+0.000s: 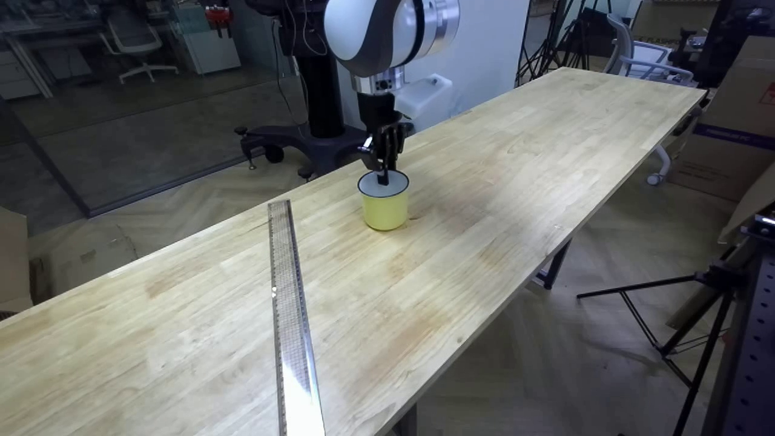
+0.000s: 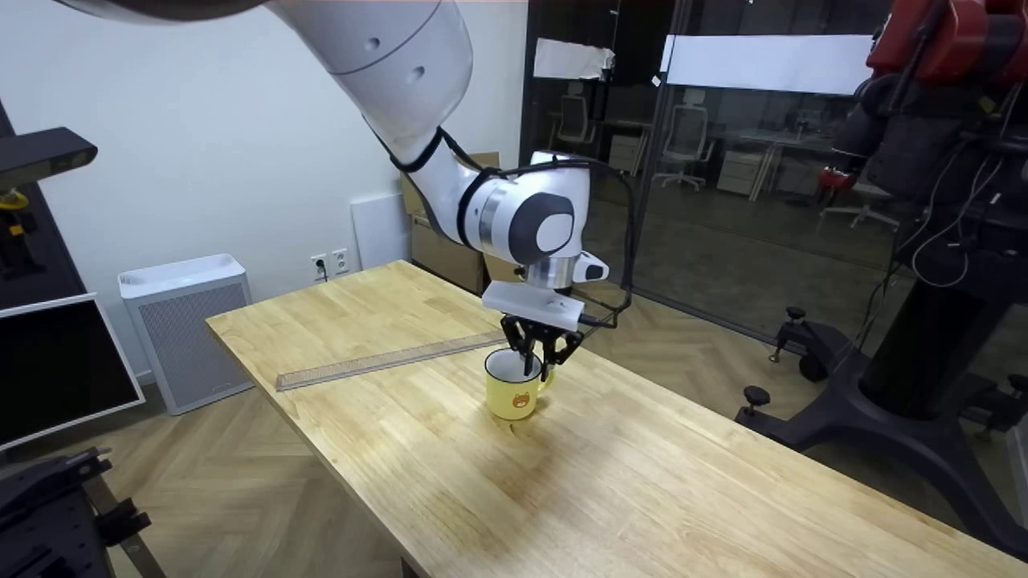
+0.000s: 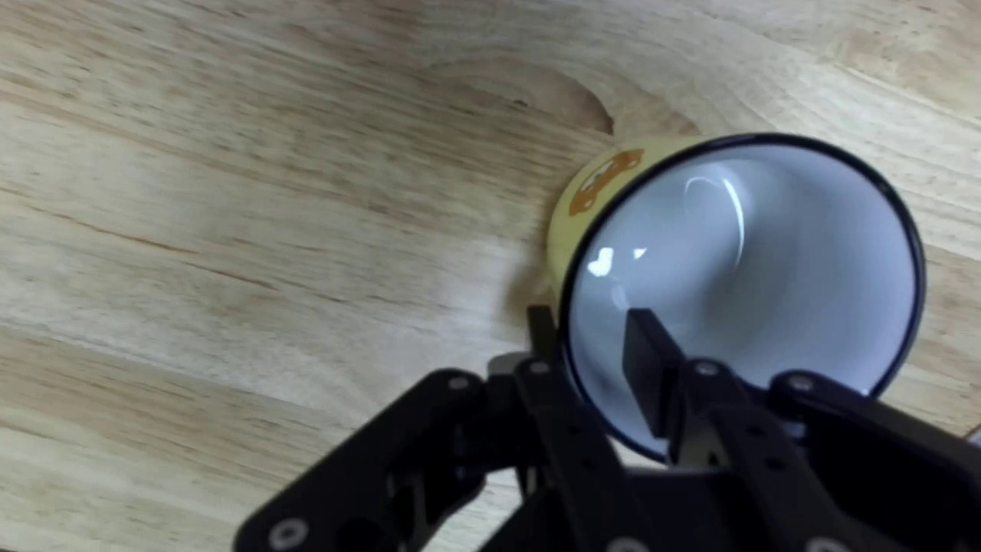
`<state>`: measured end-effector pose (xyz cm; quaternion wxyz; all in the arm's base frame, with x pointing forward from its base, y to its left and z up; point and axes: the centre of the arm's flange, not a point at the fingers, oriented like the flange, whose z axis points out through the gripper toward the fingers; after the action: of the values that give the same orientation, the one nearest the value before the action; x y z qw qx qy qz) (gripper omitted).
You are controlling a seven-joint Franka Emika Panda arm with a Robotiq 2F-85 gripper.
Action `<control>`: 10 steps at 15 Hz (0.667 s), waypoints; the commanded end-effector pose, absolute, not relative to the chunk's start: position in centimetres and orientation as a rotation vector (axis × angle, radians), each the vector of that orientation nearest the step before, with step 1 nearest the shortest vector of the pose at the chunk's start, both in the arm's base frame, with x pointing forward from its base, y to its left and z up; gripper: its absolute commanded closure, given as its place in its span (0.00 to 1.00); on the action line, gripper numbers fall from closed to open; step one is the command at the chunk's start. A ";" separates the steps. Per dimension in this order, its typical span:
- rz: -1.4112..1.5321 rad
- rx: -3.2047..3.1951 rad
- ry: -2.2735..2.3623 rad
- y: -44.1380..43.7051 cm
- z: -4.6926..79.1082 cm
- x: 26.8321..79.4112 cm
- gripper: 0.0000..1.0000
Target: Slide the cup forward
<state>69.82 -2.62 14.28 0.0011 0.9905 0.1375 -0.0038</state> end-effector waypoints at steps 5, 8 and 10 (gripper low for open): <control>0.029 3.197 0.463 -1.1 15.2 69.0 0.99; 0.008 3.190 0.432 -1.1 15.3 67.5 0.98; 0.005 3.199 0.406 -0.9 15.2 65.7 0.98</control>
<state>69.23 -1.50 14.84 -0.0345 0.9893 0.1417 0.0076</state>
